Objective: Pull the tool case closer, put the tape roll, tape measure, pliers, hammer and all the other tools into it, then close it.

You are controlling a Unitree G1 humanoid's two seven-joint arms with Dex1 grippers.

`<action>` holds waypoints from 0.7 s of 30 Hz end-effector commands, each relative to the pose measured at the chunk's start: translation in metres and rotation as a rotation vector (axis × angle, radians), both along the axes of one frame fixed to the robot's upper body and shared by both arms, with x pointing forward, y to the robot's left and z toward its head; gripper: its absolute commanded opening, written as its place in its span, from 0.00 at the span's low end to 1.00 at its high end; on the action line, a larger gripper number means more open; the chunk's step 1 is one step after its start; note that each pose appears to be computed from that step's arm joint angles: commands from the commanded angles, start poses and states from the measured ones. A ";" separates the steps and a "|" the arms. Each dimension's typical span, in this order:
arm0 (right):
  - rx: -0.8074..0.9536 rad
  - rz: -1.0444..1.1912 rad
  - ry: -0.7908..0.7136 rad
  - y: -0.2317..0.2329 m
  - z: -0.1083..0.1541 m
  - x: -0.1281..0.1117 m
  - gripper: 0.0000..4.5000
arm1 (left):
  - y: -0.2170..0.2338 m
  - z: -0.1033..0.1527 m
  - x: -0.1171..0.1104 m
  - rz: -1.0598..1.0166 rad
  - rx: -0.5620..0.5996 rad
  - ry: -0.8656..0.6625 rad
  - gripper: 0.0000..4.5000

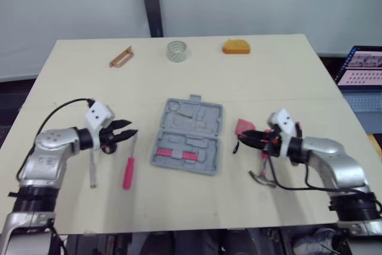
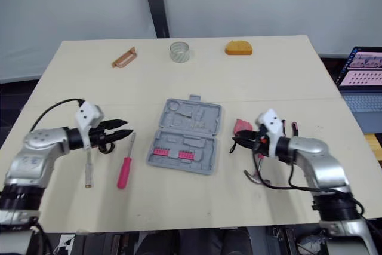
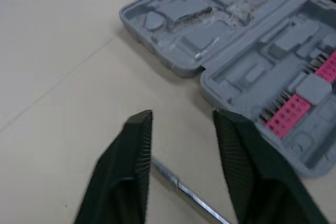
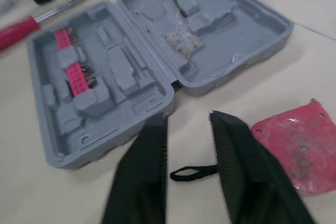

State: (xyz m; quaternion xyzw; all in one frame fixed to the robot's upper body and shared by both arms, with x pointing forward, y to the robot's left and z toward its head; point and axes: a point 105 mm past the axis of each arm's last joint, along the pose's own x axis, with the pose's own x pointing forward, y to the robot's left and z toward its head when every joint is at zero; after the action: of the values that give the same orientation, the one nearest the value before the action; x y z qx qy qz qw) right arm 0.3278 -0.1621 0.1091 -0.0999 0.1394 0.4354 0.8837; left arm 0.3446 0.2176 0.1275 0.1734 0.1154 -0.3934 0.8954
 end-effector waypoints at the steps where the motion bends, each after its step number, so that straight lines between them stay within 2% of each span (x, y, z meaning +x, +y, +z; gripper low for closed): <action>1: -0.091 -0.019 -0.044 0.010 -0.007 0.010 0.00 | -0.011 -0.012 0.010 -0.027 0.059 0.009 0.05; 2: -0.113 -0.025 -0.043 0.012 -0.012 0.013 0.00 | -0.015 -0.016 0.013 -0.033 0.064 0.015 0.02; 8: -0.126 -0.043 -0.051 0.025 -0.021 0.024 0.00 | -0.027 -0.034 0.030 -0.034 0.093 0.030 0.02; 15: -0.149 -0.049 -0.046 0.032 -0.025 0.031 0.00 | -0.041 -0.038 0.051 -0.014 0.067 0.014 0.02; 21: -0.143 -0.035 -0.043 0.042 -0.026 0.031 0.00 | -0.048 -0.043 0.057 -0.018 0.070 0.017 0.02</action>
State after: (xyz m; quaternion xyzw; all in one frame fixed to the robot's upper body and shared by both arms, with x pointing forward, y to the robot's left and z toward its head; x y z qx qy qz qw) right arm 0.3552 -0.1231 0.0727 -0.1593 0.1712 0.4092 0.8820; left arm 0.3985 0.1694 0.0778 0.1883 0.1472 -0.4014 0.8841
